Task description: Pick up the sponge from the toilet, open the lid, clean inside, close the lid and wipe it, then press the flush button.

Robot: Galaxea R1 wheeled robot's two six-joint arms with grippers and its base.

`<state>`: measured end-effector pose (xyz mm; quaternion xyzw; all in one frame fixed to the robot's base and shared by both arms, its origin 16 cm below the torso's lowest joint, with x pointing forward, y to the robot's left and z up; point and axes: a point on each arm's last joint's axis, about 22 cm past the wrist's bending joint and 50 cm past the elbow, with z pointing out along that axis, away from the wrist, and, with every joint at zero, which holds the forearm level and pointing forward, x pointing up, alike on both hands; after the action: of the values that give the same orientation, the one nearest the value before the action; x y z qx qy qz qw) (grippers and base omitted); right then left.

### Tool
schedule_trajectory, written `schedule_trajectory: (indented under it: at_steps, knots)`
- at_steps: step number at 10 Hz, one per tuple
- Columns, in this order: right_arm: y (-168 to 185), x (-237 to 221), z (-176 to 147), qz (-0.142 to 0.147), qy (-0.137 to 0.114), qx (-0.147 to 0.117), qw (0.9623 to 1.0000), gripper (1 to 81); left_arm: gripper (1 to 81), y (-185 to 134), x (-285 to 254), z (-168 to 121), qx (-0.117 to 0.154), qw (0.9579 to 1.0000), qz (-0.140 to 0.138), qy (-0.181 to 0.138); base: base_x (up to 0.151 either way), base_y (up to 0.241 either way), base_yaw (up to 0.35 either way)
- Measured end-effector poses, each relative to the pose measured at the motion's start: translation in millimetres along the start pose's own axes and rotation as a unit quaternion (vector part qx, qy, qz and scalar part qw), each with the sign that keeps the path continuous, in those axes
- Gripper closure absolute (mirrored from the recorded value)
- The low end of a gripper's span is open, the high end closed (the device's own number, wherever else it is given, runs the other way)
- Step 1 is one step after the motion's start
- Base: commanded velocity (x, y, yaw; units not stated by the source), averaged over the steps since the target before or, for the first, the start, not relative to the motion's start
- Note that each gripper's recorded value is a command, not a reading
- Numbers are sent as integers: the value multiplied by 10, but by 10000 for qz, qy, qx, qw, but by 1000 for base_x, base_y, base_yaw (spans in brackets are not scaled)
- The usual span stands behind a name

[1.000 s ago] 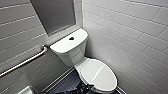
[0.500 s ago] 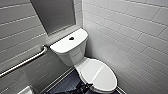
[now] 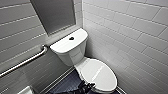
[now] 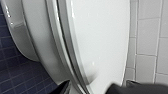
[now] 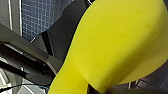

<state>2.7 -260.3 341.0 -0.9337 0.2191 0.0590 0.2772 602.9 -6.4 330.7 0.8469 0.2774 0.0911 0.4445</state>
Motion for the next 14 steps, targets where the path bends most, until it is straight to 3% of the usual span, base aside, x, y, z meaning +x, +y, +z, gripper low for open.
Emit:
schedule_trajectory:
  at_steps: [5,14]
  knots:
    - [-12,0,36,-5,14,7,10000,811,10,110,172,76,-15,9999,9,138,0,0,0]
    - [-6,2,36,8,19,2,10000,811,10,44,131,294,193,9995,0,256,0,0,0]
